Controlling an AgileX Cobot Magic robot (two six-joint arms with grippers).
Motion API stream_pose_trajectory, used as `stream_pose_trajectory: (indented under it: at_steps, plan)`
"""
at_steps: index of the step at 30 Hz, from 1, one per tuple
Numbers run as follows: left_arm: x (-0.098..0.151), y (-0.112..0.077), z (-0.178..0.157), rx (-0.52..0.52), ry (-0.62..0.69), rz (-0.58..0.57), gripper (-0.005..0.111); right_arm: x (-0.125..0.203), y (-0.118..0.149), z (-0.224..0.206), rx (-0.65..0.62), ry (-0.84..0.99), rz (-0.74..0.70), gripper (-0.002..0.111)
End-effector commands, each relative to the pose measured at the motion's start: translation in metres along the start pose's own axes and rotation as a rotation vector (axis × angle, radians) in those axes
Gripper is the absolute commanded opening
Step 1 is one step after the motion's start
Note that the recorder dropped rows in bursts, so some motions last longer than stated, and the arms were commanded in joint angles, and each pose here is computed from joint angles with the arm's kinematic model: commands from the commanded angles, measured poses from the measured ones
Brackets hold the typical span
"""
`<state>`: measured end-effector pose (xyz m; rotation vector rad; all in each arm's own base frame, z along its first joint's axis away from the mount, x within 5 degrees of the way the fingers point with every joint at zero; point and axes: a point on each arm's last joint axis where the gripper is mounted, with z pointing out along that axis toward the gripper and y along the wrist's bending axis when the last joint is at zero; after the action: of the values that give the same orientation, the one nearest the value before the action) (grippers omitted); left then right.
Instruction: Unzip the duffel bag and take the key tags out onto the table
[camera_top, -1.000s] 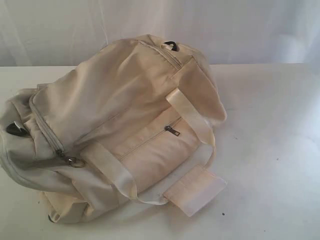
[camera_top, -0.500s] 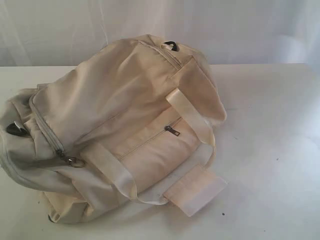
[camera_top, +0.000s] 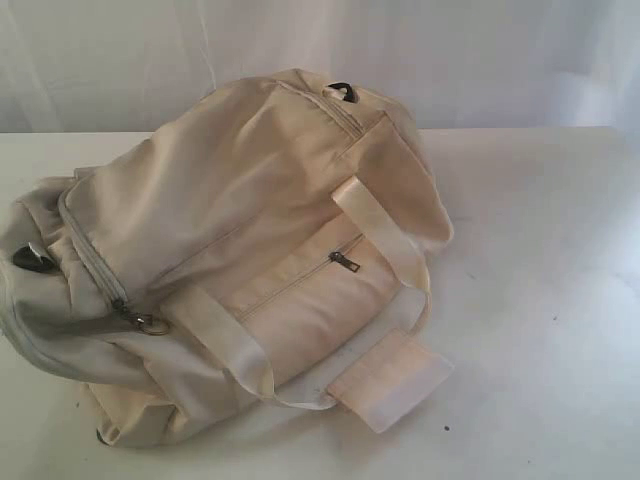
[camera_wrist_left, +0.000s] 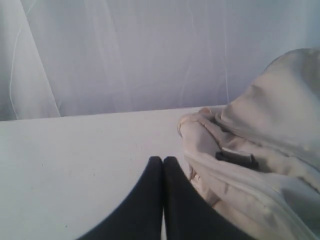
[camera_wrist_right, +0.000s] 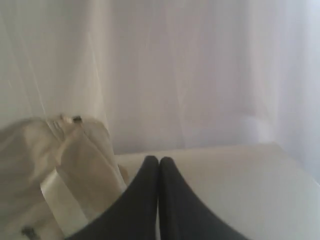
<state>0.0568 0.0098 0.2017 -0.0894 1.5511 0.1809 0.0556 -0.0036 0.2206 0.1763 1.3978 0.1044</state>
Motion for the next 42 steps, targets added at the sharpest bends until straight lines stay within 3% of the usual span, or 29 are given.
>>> stream_pose_trajectory:
  at_steps: [1, 3, 6, 8, 10, 12, 15, 18, 20, 22, 25, 28, 33, 35, 36, 40, 42]
  plan:
    - [-0.012, 0.001, -0.001, -0.006, -0.151, -0.063, 0.0, -0.019, 0.003, -0.003, -0.044, -0.216, 0.081, 0.0]
    - [-0.02, 0.002, -0.003, -0.006, -0.232, -0.131, 0.0, -0.023, 0.004, -0.004, -0.054, -0.263, 0.081, 0.0]
    - [-0.041, 0.005, -0.011, 0.03, -0.487, -0.327, 0.0, -0.026, 0.004, -0.005, -0.06, -0.297, 0.081, 0.0]
    - [-0.05, 0.006, -0.016, 0.043, -0.598, -0.348, 0.0, -0.023, 0.004, -0.004, -0.053, -0.262, 0.081, 0.0]
    - [-0.055, 0.006, -0.017, 0.045, -0.612, -0.348, 0.0, -0.019, 0.003, -0.003, -0.045, -0.218, 0.084, 0.0]
    - [-0.082, 0.007, -0.022, 0.038, -0.604, -0.309, 0.0, -0.021, 0.003, -0.003, -0.057, -0.232, 0.161, 0.0]
    - [-0.112, 0.007, -0.021, 0.002, -0.445, -0.147, 0.0, -0.032, 0.006, -0.003, -0.042, -0.156, 0.169, 0.0]
    - [-0.12, 0.005, -0.005, 0.017, -0.065, 0.018, 0.0, -0.048, 0.01, 0.008, 0.011, 0.069, 0.163, 0.0]
    - [-0.114, 0.003, 0.009, 0.058, 0.153, 0.059, 0.0, -0.061, 0.013, 0.027, 0.041, 0.2, 0.128, 0.0]
    - [-0.103, -0.004, 0.02, 0.163, 0.393, 0.088, 0.0, -0.071, 0.015, 0.058, 0.056, 0.424, -0.022, 0.0]
    - [-0.1, -0.026, 0.022, 0.473, 0.611, 0.198, 0.0, -0.077, 0.033, 0.113, -0.081, 0.676, -0.09, 0.0]
    - [-0.101, -0.043, 0.021, 0.676, 0.624, 0.192, 0.0, -0.082, 0.062, 0.185, -0.305, 0.748, -0.197, 0.0]
    - [-0.102, -0.045, 0.02, 0.696, 0.625, 0.168, 0.0, -0.071, 0.084, 0.281, -0.392, 0.872, -0.221, 0.001]
    - [-0.102, -0.045, 0.02, 0.696, 0.623, 0.164, 0.0, -0.061, 0.088, 0.316, -0.416, 0.923, -0.242, 0.01]
    - [-0.102, -0.046, 0.02, 0.699, 0.622, 0.158, 0.0, -0.052, 0.089, 0.338, -0.42, 0.934, -0.266, 0.024]
    - [-0.102, -0.047, 0.02, 0.709, 0.625, 0.14, 0.0, -0.034, 0.091, 0.369, -0.475, 0.888, -0.41, 0.058]
    - [-0.099, -0.048, 0.019, 0.719, 0.632, 0.12, 0.0, -0.023, 0.095, 0.38, -0.503, 0.842, -0.491, 0.069]
